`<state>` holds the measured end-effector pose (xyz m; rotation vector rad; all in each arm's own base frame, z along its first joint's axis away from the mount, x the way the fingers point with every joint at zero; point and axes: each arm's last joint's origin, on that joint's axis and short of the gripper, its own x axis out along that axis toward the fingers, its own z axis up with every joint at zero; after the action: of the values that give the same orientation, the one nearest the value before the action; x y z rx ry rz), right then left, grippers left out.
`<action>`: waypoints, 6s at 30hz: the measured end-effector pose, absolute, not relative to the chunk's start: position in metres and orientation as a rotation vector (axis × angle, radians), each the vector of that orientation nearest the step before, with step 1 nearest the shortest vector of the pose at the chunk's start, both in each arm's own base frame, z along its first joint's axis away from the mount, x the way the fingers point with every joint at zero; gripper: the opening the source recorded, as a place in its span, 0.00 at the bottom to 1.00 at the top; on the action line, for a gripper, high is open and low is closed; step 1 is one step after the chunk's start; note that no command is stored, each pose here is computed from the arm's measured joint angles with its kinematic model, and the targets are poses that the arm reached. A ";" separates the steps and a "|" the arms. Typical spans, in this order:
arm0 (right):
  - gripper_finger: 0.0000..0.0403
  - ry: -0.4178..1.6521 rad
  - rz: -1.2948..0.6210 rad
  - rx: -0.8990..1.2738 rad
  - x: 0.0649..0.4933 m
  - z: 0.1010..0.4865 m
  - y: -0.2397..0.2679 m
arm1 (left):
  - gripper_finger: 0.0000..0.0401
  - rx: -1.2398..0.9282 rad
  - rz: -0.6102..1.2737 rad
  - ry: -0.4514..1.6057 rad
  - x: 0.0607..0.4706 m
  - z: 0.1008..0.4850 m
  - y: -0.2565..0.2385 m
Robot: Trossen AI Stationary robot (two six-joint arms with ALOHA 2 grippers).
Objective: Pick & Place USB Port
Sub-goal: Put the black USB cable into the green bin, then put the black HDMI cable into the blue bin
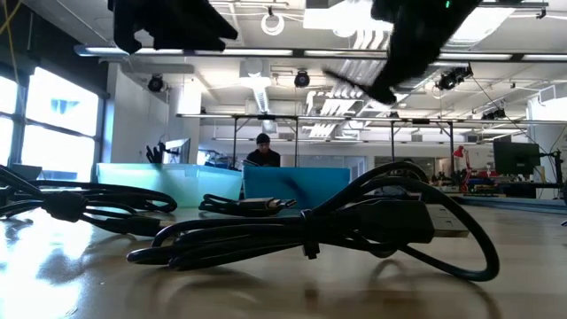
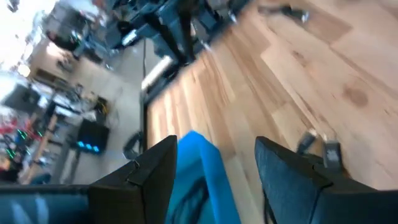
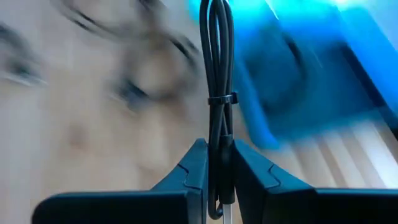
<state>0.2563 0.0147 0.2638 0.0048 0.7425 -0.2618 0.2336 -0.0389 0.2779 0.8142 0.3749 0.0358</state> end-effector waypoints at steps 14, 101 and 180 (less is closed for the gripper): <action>0.10 0.443 0.179 -0.327 0.295 0.260 0.079 | 0.53 0.892 -0.112 0.109 0.281 0.261 -0.055; 0.76 0.428 -0.473 -0.269 0.291 0.269 0.094 | 0.02 0.212 0.422 1.020 0.201 0.248 0.151; 0.76 0.545 -0.364 -0.223 0.286 0.258 0.095 | 0.57 0.205 -0.370 1.160 0.210 0.210 -0.104</action>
<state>0.2864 0.0945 0.2579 -0.2228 0.5449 -0.3641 0.2104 -0.1040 0.2100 0.2052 1.1598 -0.3701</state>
